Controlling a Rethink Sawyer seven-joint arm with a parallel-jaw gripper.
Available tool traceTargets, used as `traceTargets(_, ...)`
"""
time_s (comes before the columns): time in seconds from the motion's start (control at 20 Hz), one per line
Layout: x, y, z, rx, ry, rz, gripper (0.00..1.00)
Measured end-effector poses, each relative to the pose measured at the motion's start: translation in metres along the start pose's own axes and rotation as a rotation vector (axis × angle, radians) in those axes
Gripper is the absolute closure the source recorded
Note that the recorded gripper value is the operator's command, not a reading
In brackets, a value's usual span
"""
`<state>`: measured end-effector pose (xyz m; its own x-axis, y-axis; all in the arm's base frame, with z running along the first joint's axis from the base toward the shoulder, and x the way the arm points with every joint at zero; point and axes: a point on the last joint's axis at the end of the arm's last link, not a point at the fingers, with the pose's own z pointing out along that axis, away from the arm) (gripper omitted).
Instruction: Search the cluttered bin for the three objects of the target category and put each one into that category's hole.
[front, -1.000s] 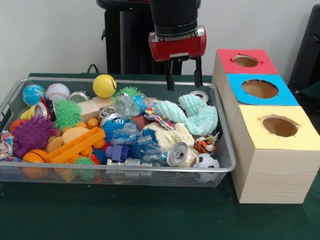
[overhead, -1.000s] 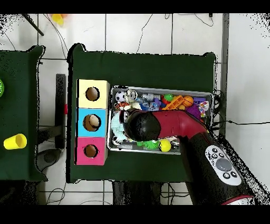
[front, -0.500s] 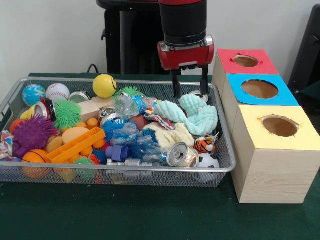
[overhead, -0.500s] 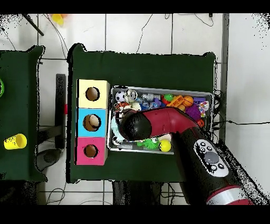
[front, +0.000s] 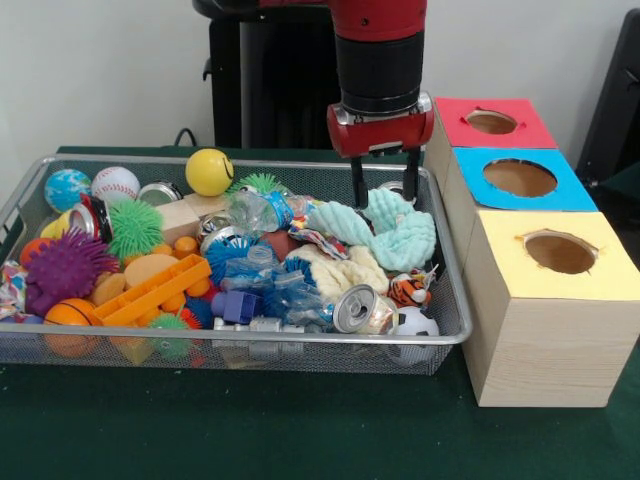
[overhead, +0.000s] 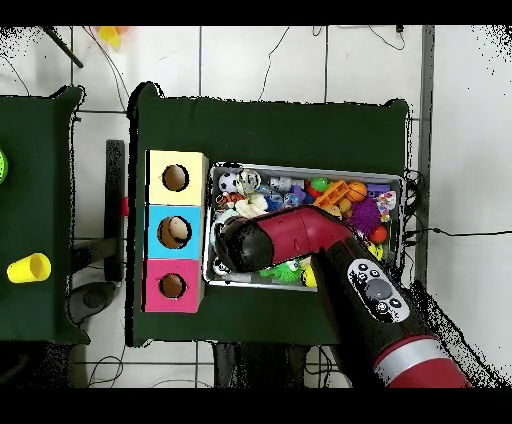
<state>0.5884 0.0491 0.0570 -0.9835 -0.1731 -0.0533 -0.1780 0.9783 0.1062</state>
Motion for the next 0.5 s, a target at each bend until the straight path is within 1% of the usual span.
traceTargets(0.25,0.009,-0.003,0.010,0.002,0.016,-0.003,0.00)
traceTargets(0.5,0.021,-0.009,0.023,0.008,0.043,-0.004,0.00)
